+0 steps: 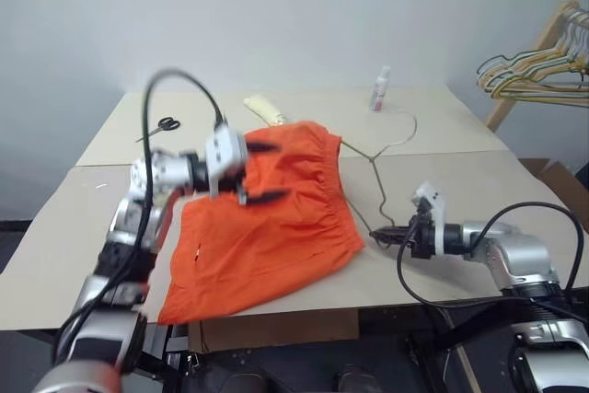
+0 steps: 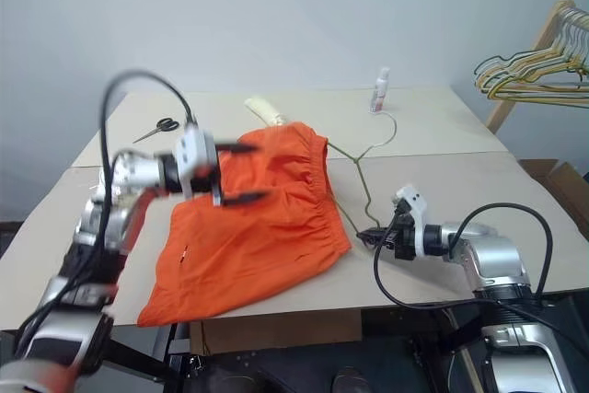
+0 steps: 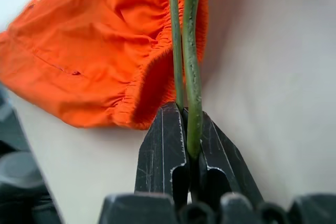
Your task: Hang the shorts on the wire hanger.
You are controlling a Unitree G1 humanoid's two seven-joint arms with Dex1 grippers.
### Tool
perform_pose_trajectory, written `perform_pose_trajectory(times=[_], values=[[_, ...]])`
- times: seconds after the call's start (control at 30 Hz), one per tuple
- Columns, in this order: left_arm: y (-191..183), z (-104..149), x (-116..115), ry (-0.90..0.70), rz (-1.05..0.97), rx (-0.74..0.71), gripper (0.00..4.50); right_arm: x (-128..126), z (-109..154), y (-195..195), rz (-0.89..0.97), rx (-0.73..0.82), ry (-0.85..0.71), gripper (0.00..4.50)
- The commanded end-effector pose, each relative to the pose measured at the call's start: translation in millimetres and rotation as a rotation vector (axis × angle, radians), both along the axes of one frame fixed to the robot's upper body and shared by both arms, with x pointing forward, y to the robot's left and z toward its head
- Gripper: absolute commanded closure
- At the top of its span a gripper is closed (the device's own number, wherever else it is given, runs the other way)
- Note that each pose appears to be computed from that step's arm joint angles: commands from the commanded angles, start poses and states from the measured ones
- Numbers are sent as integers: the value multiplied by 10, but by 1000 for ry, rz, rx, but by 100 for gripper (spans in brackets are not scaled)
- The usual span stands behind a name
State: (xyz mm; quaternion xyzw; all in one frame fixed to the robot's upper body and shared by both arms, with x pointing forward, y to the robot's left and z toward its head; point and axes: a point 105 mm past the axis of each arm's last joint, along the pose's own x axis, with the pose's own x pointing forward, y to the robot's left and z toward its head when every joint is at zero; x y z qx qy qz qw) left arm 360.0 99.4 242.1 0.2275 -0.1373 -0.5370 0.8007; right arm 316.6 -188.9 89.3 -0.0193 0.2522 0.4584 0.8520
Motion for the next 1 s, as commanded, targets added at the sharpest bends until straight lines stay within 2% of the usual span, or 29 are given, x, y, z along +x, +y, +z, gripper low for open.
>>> perform_pose_trajectory(times=[0.03, 0.13, 0.3, 0.47, 0.8, 0.9, 1.0], values=[[-16, 345, 99, -79, -26, -16, 2, 17, 219, 37, 81, -92, -181, 450], [-92, 367, 146, -113, -101, 117, 2, 38, 261, 118, 127, -146, -229, 450], [-45, 208, 116, -35, -267, 415, 2, 70, 354, 278, 188, -201, -283, 450], [-6, 124, 212, -20, -259, 586, 2, 97, 443, 415, 232, -244, -354, 450], [58, -44, 264, 92, -251, 727, 2, 119, 356, 474, 286, -339, -381, 450], [81, -81, 268, 138, -241, 747, 62, 121, 354, 491, 300, -358, -399, 450], [107, -131, 267, 155, -238, 782, 157, 125, 391, 524, 303, -350, -406, 450]])
